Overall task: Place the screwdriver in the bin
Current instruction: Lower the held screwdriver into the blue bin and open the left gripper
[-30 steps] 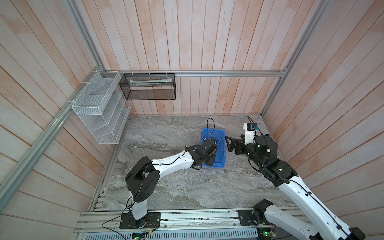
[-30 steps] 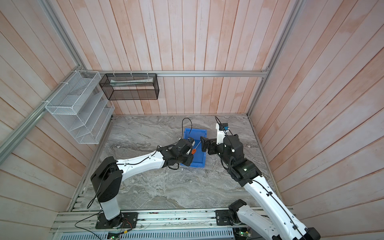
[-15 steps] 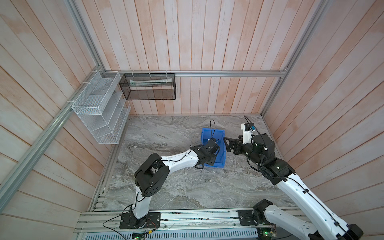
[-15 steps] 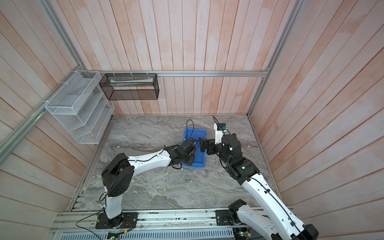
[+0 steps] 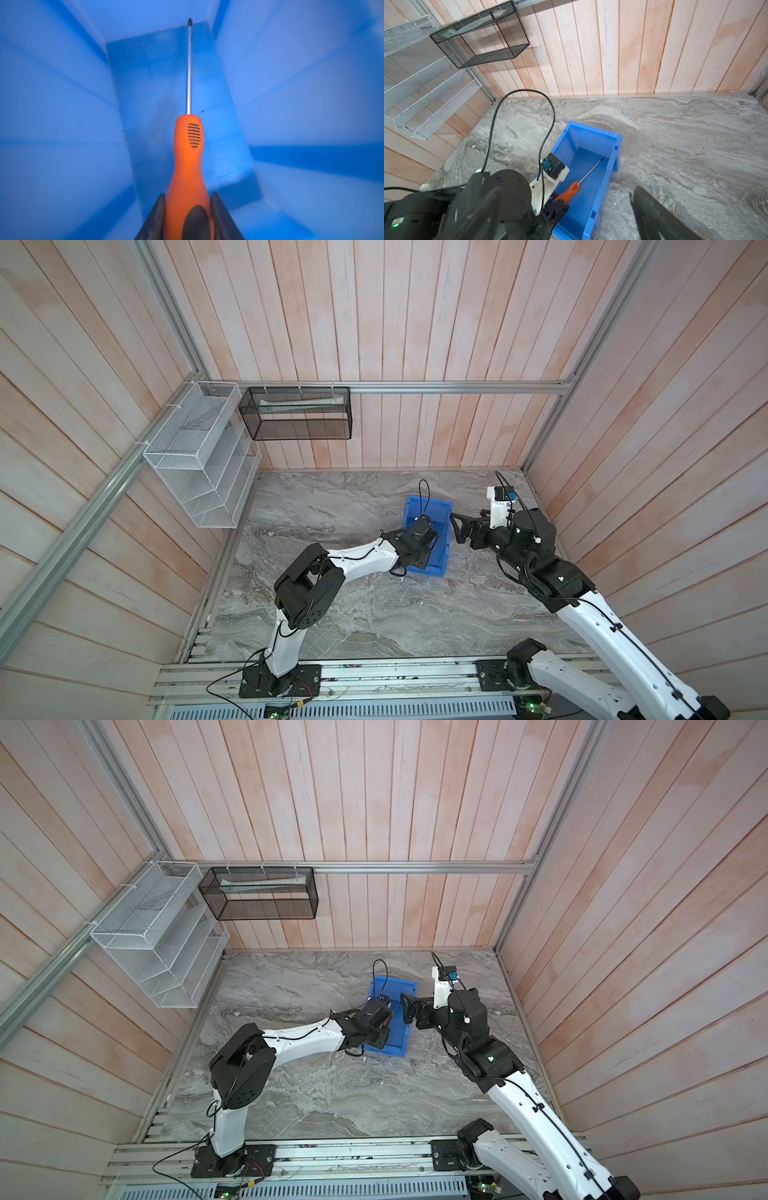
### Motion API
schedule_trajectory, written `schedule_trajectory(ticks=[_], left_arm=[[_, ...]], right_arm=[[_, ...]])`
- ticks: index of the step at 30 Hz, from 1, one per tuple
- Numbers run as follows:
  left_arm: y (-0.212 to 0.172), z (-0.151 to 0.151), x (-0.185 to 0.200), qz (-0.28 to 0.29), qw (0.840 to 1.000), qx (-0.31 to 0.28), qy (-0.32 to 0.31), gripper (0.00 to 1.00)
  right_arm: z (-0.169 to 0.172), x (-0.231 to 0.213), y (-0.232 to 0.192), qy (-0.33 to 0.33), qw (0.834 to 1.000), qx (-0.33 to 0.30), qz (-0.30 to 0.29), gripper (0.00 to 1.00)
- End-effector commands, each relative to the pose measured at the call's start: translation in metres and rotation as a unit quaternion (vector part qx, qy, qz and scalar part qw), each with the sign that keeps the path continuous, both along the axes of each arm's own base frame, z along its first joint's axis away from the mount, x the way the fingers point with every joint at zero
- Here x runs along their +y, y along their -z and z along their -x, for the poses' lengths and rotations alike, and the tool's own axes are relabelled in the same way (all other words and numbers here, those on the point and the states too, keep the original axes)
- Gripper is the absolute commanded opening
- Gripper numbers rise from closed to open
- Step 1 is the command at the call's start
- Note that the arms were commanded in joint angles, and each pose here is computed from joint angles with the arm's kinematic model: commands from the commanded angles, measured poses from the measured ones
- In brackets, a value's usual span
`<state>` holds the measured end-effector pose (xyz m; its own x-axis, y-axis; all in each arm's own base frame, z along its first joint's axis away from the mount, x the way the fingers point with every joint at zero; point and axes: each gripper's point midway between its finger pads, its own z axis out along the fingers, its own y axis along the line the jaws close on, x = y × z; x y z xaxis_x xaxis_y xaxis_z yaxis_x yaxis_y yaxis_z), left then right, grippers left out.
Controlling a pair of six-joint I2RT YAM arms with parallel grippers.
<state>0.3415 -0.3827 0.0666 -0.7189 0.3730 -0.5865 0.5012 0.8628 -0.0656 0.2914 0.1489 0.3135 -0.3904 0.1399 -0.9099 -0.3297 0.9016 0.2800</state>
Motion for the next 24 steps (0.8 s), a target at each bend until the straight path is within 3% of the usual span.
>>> schedule_trajectory(ticks=[1, 7, 18, 24], left_arm=[[-0.004, -0.016, -0.004, 0.006, 1.0, -0.018, 0.001, 0.32], [-0.009, -0.025, -0.003, -0.002, 0.999, -0.031, 0.01, 0.33], [-0.007, -0.023, -0.001, -0.013, 0.999, -0.029, 0.019, 0.46], [-0.046, -0.025, -0.006, 0.017, 0.998, -0.061, 0.028, 0.65]], right_arm=[[0.001, 0.001, -0.001, -0.003, 1.0, -0.004, -0.01, 0.98], [0.002, 0.0, 0.002, -0.003, 1.0, -0.003, -0.01, 0.98], [0.002, -0.002, 0.0, 0.001, 1.0, -0.008, -0.011, 0.98], [0.0, -0.001, 0.002, 0.002, 1.0, -0.007, -0.013, 0.98]])
